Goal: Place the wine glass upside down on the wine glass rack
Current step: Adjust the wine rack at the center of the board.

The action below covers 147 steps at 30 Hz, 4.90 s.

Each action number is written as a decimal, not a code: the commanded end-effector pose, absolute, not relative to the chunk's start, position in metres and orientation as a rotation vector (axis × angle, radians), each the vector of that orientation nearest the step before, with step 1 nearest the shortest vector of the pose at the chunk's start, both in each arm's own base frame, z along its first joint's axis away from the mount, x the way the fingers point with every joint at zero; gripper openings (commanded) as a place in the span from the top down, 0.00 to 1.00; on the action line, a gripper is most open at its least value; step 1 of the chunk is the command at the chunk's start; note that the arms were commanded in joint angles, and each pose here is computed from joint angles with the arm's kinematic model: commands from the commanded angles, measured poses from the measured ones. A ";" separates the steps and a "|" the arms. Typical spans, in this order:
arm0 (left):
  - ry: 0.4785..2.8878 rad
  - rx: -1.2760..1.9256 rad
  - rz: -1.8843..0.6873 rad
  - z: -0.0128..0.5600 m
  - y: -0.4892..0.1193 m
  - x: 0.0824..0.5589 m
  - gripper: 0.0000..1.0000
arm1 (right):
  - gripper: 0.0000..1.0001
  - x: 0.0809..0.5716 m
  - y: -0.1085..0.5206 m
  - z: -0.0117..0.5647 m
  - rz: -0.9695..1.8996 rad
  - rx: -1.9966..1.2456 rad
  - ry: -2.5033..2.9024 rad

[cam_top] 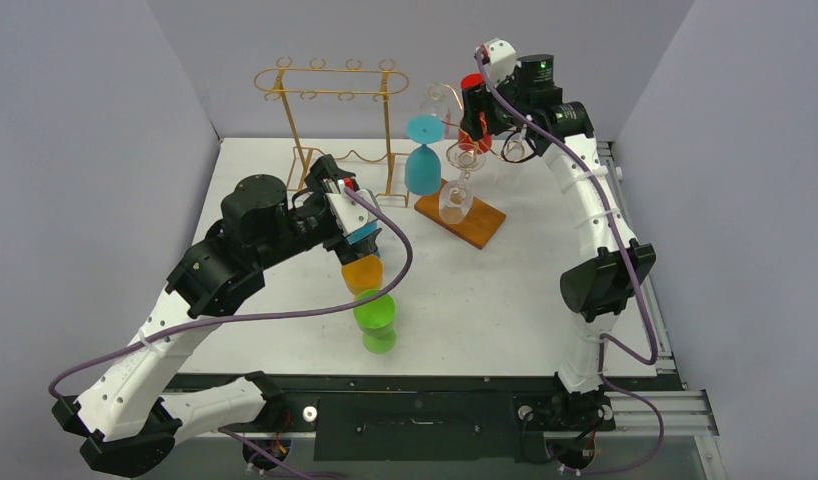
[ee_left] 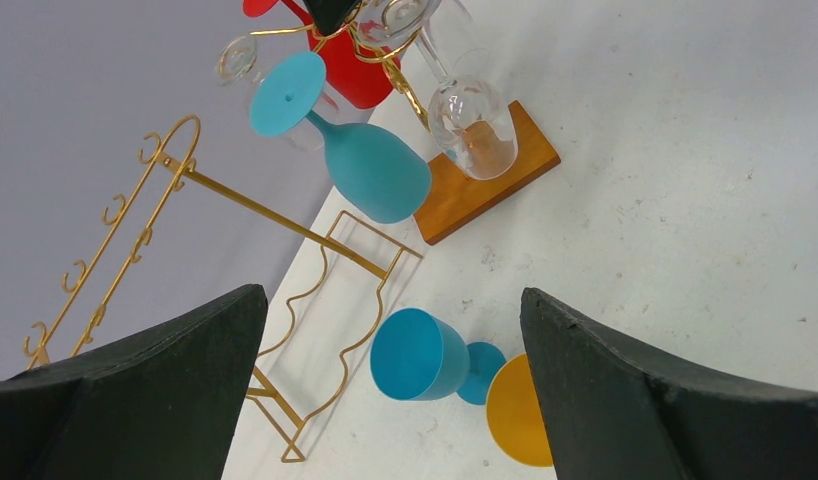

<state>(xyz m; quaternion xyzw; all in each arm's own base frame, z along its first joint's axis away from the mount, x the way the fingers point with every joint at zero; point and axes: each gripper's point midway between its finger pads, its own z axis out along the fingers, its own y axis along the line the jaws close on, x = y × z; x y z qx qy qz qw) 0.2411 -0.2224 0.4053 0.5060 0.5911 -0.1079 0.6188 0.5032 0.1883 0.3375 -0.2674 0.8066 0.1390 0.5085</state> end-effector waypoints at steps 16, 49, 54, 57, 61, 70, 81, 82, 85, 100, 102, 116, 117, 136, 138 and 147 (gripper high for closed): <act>1.253 1.119 -0.253 0.438 -0.216 0.230 0.04 | 0.49 0.484 0.194 0.315 0.251 -0.614 2.071; 1.233 1.115 -0.248 0.439 -0.209 0.223 0.04 | 0.94 0.470 0.197 0.308 0.127 -0.250 2.151; 1.232 1.116 -0.255 0.440 -0.210 0.222 0.04 | 0.95 0.464 0.191 0.303 0.089 -0.200 2.151; 1.230 1.116 -0.260 0.441 -0.211 0.222 0.04 | 0.96 0.461 0.185 0.299 0.064 -0.169 2.154; 1.229 1.117 -0.265 0.441 -0.212 0.222 0.04 | 0.97 0.456 0.181 0.296 0.071 -0.131 2.149; 1.233 1.117 -0.263 0.440 -0.212 0.223 0.04 | 0.72 0.458 0.192 0.336 0.154 -0.187 2.078; 1.239 1.119 -0.254 0.437 -0.215 0.228 0.04 | 0.46 0.461 0.182 0.394 0.254 -0.309 1.960; 1.240 1.122 -0.255 0.436 -0.215 0.228 0.04 | 0.42 0.462 0.182 0.396 0.260 -0.321 1.954; 1.243 1.125 -0.256 0.435 -0.217 0.229 0.04 | 0.37 0.464 0.180 0.400 0.263 -0.351 1.936; 1.249 1.135 -0.260 0.435 -0.221 0.233 0.04 | 0.20 0.482 0.210 0.397 0.343 -0.657 1.832; 1.246 1.139 -0.265 0.435 -0.222 0.232 0.04 | 0.20 0.485 0.214 0.393 0.351 -0.682 1.823; 1.242 1.143 -0.270 0.432 -0.217 0.225 0.04 | 0.19 0.504 0.219 0.369 0.324 -0.720 1.844; 1.242 1.142 -0.274 0.432 -0.217 0.224 0.04 | 0.18 0.504 0.220 0.367 0.324 -0.725 1.847; 1.232 1.133 -0.283 0.435 -0.215 0.220 0.04 | 0.36 0.511 0.212 0.339 0.293 -0.732 1.916; 1.232 1.131 -0.284 0.436 -0.214 0.220 0.04 | 0.41 0.511 0.211 0.340 0.289 -0.718 1.919; 1.225 1.127 -0.287 0.437 -0.214 0.218 0.04 | 0.57 0.510 0.197 0.340 0.244 -0.640 1.952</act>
